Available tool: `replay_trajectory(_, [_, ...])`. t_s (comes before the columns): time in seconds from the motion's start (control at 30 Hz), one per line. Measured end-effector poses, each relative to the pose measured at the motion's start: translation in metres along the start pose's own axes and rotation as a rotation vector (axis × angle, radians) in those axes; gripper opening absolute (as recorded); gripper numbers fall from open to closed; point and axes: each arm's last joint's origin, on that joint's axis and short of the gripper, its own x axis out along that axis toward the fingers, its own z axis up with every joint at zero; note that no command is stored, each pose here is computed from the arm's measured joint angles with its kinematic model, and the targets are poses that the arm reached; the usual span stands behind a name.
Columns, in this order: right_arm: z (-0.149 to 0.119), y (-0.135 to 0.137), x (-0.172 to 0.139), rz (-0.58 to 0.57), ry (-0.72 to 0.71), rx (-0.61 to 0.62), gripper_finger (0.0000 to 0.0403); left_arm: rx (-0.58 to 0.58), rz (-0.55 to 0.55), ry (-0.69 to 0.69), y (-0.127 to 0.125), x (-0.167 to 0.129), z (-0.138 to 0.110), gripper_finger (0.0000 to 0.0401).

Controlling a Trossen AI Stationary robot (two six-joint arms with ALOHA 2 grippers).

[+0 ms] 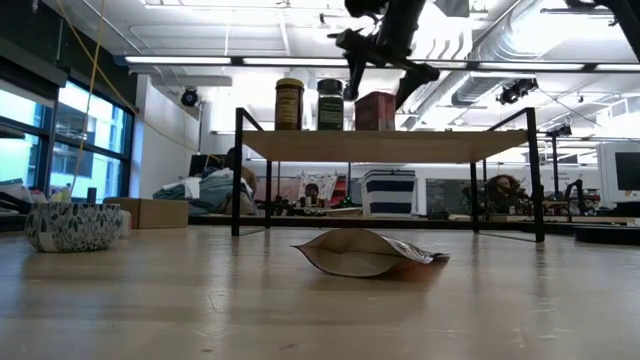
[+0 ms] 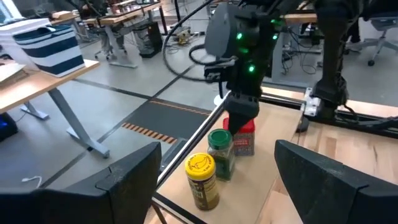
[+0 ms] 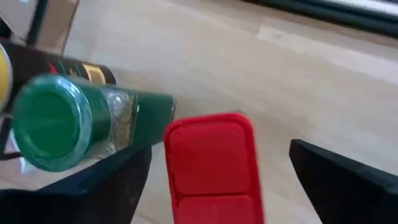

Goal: Shelf spices
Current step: Put the orange spice pack on the shelf

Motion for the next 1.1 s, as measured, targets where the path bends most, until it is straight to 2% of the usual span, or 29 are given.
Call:
replay_trajectory(0.13, [0.002,-0.003,-0.017,0.02,-0.088,-0.036,0.0382,0.001,0.008,0.001,0.0,0.001,0.0,0.031])
replay_trajectory(0.23, [-0.002,-0.011,-0.044,0.024,-0.158,-0.085,0.038,-0.011,0.007,0.01,-0.001,0.002,-0.001,0.031])
replay_trajectory(0.37, [-0.019,-0.023,-0.076,-0.007,-0.183,-0.166,0.0377,-0.105,-0.117,0.074,-0.015,0.01,-0.014,0.031])
replay_trajectory(0.5, [-0.055,-0.024,-0.107,-0.003,-0.161,-0.256,0.0377,-0.212,-0.256,0.179,-0.049,0.029,-0.057,0.031])
replay_trajectory(0.6, [-0.089,-0.019,-0.119,-0.051,-0.142,-0.311,0.0377,-0.248,-0.258,0.275,-0.08,0.045,-0.107,0.031])
replay_trajectory(0.67, [-0.113,-0.014,-0.125,-0.084,-0.141,-0.333,0.0377,-0.279,-0.25,0.408,-0.098,0.057,-0.137,0.031])
replay_trajectory(0.73, [-0.134,-0.007,-0.128,-0.05,-0.162,-0.329,0.0377,-0.312,-0.259,0.542,-0.116,0.072,-0.16,0.031])
replay_trajectory(0.83, [-0.16,-0.003,-0.12,-0.065,-0.14,-0.266,0.0377,-0.302,-0.272,0.646,-0.143,0.097,-0.183,0.031])
replay_trajectory(0.9, [-0.174,-0.003,-0.107,-0.106,-0.115,-0.27,0.0377,-0.315,-0.293,0.678,-0.161,0.115,-0.199,0.031])
replay_trajectory(1.1, [-0.205,-0.01,-0.081,-0.18,0.012,-0.269,0.0377,-0.544,-0.383,0.796,-0.201,0.16,-0.228,0.031])
